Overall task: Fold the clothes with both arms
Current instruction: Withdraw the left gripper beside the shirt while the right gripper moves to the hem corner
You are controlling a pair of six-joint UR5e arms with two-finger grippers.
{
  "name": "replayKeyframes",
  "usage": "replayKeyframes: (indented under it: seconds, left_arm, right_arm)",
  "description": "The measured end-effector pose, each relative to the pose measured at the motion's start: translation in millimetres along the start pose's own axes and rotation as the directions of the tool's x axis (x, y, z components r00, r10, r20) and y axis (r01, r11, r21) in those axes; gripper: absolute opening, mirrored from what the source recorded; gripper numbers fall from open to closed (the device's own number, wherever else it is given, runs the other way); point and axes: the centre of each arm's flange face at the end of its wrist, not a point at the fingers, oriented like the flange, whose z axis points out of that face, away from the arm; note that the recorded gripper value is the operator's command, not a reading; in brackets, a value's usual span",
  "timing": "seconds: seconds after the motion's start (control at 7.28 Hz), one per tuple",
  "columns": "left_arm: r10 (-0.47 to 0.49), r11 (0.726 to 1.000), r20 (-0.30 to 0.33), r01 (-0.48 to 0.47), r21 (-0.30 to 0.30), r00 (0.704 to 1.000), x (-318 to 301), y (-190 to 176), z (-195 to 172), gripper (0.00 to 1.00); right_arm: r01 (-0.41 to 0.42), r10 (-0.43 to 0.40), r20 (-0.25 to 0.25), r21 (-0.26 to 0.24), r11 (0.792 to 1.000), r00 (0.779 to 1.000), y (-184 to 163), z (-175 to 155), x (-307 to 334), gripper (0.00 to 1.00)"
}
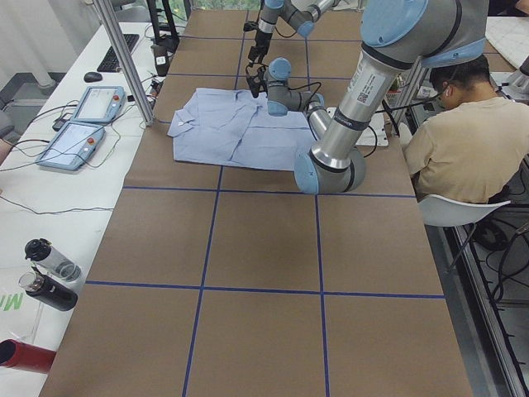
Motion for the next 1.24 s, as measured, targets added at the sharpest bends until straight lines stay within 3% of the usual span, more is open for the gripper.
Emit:
replayKeyframes:
  seconds: [0.27,0.69,1.24]
  left_arm:
    - [0.100,0.995,0.030,-0.100,0.008,0.995,-36.9,-16.6,-34.3,0.91]
    - [0.208,0.978,0.074,-0.208,-0.002,0.975,-71.9,-57.9,-92.0,0.91]
    - [0.219,0.975,0.095,-0.220,-0.001,0.971,-83.0,-70.5,-101.3,0.91]
  right_arm:
    - [-0.094,0.094,-0.017,-0.032,0.995,0.995,87.5,1.0,27.0,0.95]
    - [-0.161,0.160,-0.052,-0.002,0.987,0.986,195.5,14.4,81.2,0.92]
    - [-0.215,0.215,-0.094,0.009,0.977,0.972,235.3,21.3,114.4,0.87]
